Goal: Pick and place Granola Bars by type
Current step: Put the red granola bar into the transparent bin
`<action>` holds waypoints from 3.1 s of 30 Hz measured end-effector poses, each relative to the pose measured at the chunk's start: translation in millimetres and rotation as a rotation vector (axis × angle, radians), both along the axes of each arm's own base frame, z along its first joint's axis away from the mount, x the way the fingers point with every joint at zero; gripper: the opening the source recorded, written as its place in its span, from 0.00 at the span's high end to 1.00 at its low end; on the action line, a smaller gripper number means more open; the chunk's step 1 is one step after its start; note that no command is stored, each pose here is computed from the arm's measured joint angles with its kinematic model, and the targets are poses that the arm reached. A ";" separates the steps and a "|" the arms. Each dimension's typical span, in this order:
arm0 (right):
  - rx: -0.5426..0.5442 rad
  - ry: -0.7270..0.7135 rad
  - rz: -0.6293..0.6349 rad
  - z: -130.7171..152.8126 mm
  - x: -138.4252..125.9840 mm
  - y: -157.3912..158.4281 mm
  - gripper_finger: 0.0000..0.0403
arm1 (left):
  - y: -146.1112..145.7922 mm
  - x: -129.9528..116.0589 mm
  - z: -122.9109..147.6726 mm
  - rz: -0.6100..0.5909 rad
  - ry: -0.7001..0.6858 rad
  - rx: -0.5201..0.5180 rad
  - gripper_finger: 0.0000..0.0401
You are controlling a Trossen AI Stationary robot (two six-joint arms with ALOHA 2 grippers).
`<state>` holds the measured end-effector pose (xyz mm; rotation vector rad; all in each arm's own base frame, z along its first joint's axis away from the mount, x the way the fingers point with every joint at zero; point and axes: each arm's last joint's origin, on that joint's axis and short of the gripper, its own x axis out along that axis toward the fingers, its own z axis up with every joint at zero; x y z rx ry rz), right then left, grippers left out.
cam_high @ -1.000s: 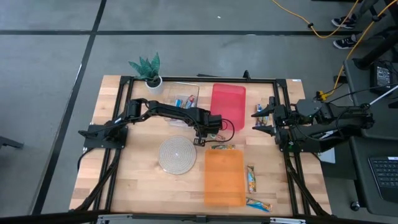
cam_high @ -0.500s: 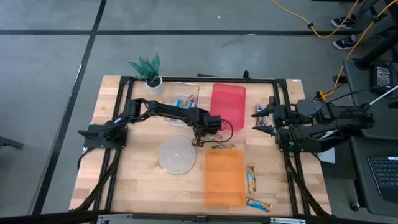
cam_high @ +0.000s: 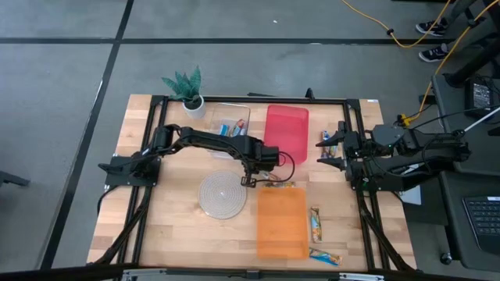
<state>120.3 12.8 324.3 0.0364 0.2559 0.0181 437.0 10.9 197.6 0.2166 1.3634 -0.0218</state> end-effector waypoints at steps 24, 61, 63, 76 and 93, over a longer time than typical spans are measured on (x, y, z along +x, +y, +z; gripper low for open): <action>0.003 0.000 -0.001 0.0 0.0 0.0 0.40 | 22.7 3.7 118.5 0.069 -0.168 0.217 1.00; -0.077 0.022 0.019 -2.2 -0.6 -0.1 0.40 | 130.9 -139.8 239.6 0.760 -0.273 0.332 1.00; -0.078 0.032 0.019 -3.1 -1.0 -0.2 0.40 | 137.2 -141.0 234.1 0.775 -0.250 0.317 0.99; -0.080 0.074 0.020 -7.0 -2.2 -0.3 0.40 | 163.7 -130.1 144.8 0.812 -0.002 0.171 1.00; -0.086 0.104 0.022 -9.8 -3.2 -0.4 0.40 | 165.8 -128.5 63.6 0.860 0.021 0.061 0.99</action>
